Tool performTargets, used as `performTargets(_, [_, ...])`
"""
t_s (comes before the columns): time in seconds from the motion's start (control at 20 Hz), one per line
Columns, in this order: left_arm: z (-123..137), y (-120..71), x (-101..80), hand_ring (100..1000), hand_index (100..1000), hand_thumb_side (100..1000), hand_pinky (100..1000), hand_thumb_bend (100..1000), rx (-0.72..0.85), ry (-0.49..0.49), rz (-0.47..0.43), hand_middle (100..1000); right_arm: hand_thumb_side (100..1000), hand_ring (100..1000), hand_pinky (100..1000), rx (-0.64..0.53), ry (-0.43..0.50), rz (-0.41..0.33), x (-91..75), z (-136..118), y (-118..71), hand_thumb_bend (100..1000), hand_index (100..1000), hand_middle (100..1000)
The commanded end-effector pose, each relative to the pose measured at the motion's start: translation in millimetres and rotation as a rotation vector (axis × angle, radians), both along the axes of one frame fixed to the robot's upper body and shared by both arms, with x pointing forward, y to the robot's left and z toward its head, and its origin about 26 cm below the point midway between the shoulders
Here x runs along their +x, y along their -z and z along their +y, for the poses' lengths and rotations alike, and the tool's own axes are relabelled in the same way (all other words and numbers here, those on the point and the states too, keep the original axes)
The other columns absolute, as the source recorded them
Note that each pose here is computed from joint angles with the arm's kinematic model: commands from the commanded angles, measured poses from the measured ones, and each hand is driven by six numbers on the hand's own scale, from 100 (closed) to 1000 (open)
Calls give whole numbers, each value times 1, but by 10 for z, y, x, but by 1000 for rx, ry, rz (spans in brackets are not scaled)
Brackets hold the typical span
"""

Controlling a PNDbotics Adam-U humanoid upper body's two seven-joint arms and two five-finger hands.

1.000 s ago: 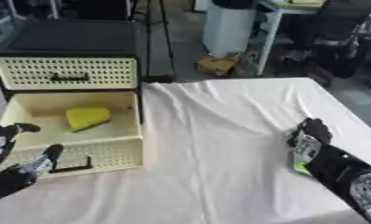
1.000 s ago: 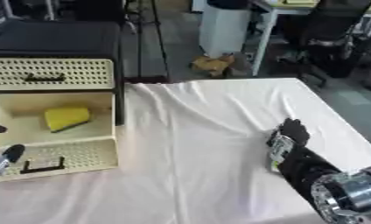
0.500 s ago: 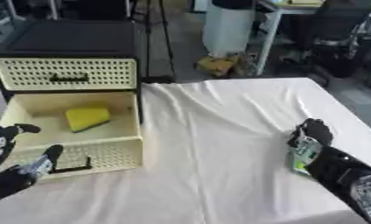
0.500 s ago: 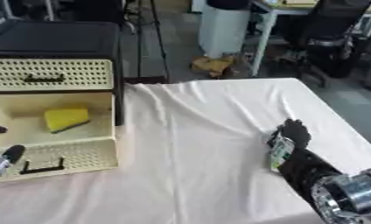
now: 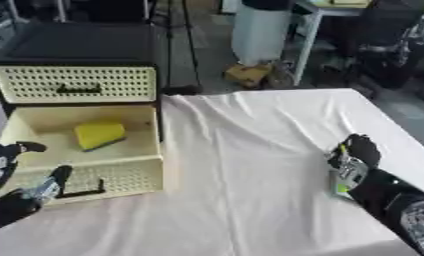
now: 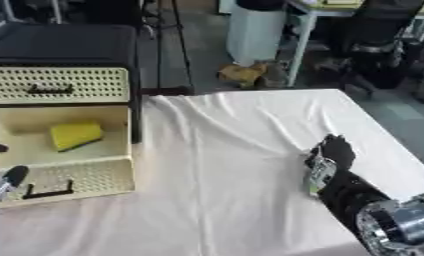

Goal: Pick up objects from table and place into drawer.

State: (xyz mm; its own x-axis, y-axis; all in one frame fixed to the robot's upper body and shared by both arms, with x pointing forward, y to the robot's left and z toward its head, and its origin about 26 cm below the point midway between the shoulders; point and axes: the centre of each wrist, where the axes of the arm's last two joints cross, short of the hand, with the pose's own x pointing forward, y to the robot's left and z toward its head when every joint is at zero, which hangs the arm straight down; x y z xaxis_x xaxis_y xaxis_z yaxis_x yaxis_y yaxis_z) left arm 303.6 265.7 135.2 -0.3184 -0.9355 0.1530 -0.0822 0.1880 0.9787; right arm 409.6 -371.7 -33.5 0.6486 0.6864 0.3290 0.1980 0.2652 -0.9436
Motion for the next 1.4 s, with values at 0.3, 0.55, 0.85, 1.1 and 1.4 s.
performTargets(0.3, [18, -107, -11, 100, 783, 1000, 100, 481, 16, 3, -34, 100, 510, 1000, 864, -14, -19, 46, 59, -49, -108, 100, 884, 893])
performTargets(0.55, [16, -105, -13, 100, 783, 1000, 100, 478, 16, 4, -34, 100, 553, 1000, 893, -5, 9, 62, 47, -62, -98, 132, 899, 920])
performTargets(0.85, [14, -107, -13, 100, 783, 1000, 100, 478, 16, 5, -36, 100, 534, 1000, 898, -25, 40, 51, 42, -61, -90, 141, 907, 930])
performTargets(1.1, [18, -101, -14, 100, 784, 1000, 100, 477, 18, 3, -34, 100, 489, 1000, 882, -78, 92, -55, 82, -75, -156, 115, 898, 905])
performTargets(1.4, [23, -92, -17, 100, 784, 1000, 100, 477, 21, 2, -30, 100, 468, 1000, 874, -112, 82, -116, 190, -135, -358, 116, 897, 898])
